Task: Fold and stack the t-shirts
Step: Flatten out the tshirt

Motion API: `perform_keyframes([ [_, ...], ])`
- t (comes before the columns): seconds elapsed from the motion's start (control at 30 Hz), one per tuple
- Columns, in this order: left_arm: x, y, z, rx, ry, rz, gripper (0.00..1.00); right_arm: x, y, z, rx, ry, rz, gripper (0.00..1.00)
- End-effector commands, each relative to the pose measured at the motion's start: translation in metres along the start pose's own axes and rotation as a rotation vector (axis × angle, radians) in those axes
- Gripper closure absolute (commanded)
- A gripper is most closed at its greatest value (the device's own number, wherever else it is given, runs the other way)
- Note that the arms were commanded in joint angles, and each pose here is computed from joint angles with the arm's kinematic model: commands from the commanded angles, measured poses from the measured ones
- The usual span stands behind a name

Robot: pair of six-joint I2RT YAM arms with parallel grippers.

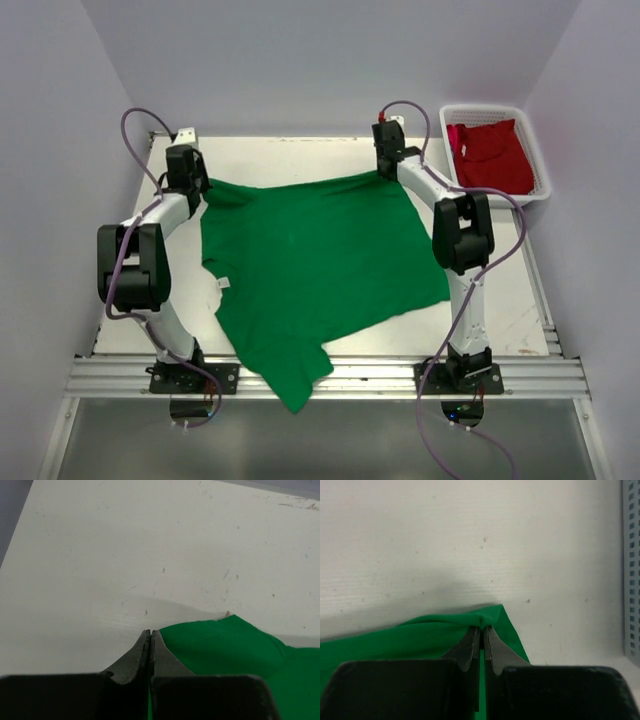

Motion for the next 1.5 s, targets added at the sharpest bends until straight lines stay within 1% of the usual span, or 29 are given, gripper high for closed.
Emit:
perform_keyframes([
  [0.0, -0.041, -0.010, -0.002, -0.006, 0.033, -0.153, 1.00, -0.044, -0.001, -0.007, 0.049, -0.055, -0.153, 1.00],
  [0.13, -0.050, -0.020, -0.005, -0.009, 0.026, -0.173, 1.00, -0.058, -0.011, -0.007, 0.074, -0.066, -0.184, 1.00],
  [0.17, -0.047, -0.026, -0.005, -0.009, 0.022, -0.159, 1.00, -0.062, -0.015, -0.008, 0.086, -0.069, -0.188, 1.00],
  [0.2, -0.054, -0.029, -0.007, -0.005, 0.024, -0.172, 1.00, -0.076, -0.013, -0.011, 0.091, -0.089, -0.219, 1.00],
  [0.23, -0.055, -0.033, -0.007, -0.003, 0.027, -0.166, 1.00, -0.069, -0.025, -0.007, 0.095, -0.077, -0.193, 1.00],
  [0.27, -0.050, -0.040, -0.009, 0.002, 0.026, -0.148, 1.00, -0.071, -0.028, -0.007, 0.094, -0.078, -0.195, 1.00],
  [0.3, -0.056, -0.043, -0.011, 0.010, 0.029, -0.160, 1.00, -0.080, -0.028, -0.009, 0.096, -0.091, -0.218, 1.00],
  [0.47, -0.051, -0.071, -0.016, 0.031, 0.040, -0.125, 1.00, -0.073, -0.052, -0.009, 0.102, -0.095, -0.205, 1.00],
  [0.57, -0.062, -0.083, -0.022, 0.055, 0.041, -0.137, 1.00, -0.068, -0.064, -0.016, 0.112, -0.103, -0.193, 1.00],
  [0.63, -0.059, -0.091, -0.022, 0.056, 0.038, -0.123, 1.00, -0.065, -0.070, -0.020, 0.114, -0.110, -0.188, 1.00],
  [0.67, -0.065, -0.092, -0.024, 0.063, 0.039, -0.134, 1.00, -0.063, -0.074, -0.023, 0.118, -0.114, -0.182, 1.00],
  [0.87, -0.072, -0.101, -0.027, 0.064, 0.043, -0.148, 1.00, -0.060, -0.083, -0.036, 0.137, -0.139, -0.173, 1.00],
  [0.9, -0.073, -0.101, -0.028, 0.060, 0.046, -0.152, 0.93, -0.060, -0.083, -0.037, 0.141, -0.144, -0.173, 1.00],
  [0.93, -0.075, -0.099, -0.029, 0.060, 0.053, -0.156, 0.78, -0.059, -0.082, -0.037, 0.145, -0.149, -0.169, 0.96],
  [0.97, -0.077, -0.096, -0.029, 0.045, 0.059, -0.163, 0.60, -0.060, -0.081, -0.038, 0.144, -0.152, -0.171, 0.88],
  [1.0, -0.080, -0.093, -0.029, 0.041, 0.067, -0.178, 0.16, -0.061, -0.078, -0.039, 0.137, -0.155, -0.175, 0.75],
  [1.03, -0.092, -0.081, -0.033, 0.045, 0.067, -0.214, 0.00, -0.062, -0.075, -0.039, 0.122, -0.157, -0.179, 0.67],
  [1.07, -0.090, -0.076, -0.032, 0.029, 0.062, -0.223, 0.00, -0.065, -0.070, -0.040, 0.112, -0.164, -0.192, 0.61],
  [1.1, -0.096, -0.068, -0.033, 0.027, 0.062, -0.246, 0.00, -0.055, -0.070, -0.037, 0.096, -0.155, -0.174, 0.54],
  [1.13, -0.113, -0.052, -0.039, 0.043, 0.059, -0.303, 0.00, -0.075, -0.051, -0.043, 0.079, -0.186, -0.252, 0.31],
  [1.17, -0.115, -0.044, -0.041, 0.055, 0.056, -0.315, 0.00, -0.079, -0.044, -0.044, 0.058, -0.195, -0.279, 0.24],
  [1.2, -0.122, -0.036, -0.043, 0.066, 0.056, -0.339, 0.00, -0.071, -0.044, -0.043, 0.045, -0.199, -0.288, 0.17],
  [1.23, -0.134, -0.019, -0.047, 0.083, 0.061, -0.375, 0.00, -0.085, -0.023, -0.049, 0.031, -0.218, -0.333, 0.01],
  [1.3, -0.142, -0.005, -0.049, 0.105, 0.063, -0.395, 0.00, -0.088, -0.010, -0.051, -0.006, -0.225, -0.350, 0.01],
  [1.33, -0.151, 0.011, -0.054, 0.127, 0.066, -0.420, 0.00, -0.089, -0.004, -0.051, -0.013, -0.225, -0.352, 0.01],
  [1.37, -0.143, 0.017, -0.064, 0.159, 0.058, -0.404, 0.00, -0.100, 0.017, -0.056, -0.026, -0.234, -0.387, 0.01],
  [1.43, -0.131, 0.035, -0.070, 0.189, 0.057, -0.380, 0.00, -0.090, 0.028, -0.051, -0.039, -0.216, -0.384, 0.01],
  [1.47, -0.124, 0.041, -0.074, 0.211, 0.055, -0.363, 0.00, -0.086, 0.045, -0.055, -0.042, -0.220, -0.388, 0.01],
])
Point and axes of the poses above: each gripper's point midway between its finger pads, its own y axis back along the fingers, its own z axis along the line the jaws close on, x = y × z, the point moved 8 cm from there along y, back along the fingers, and after that the axes turned 5 degrees about y, right-handed, at the moved point
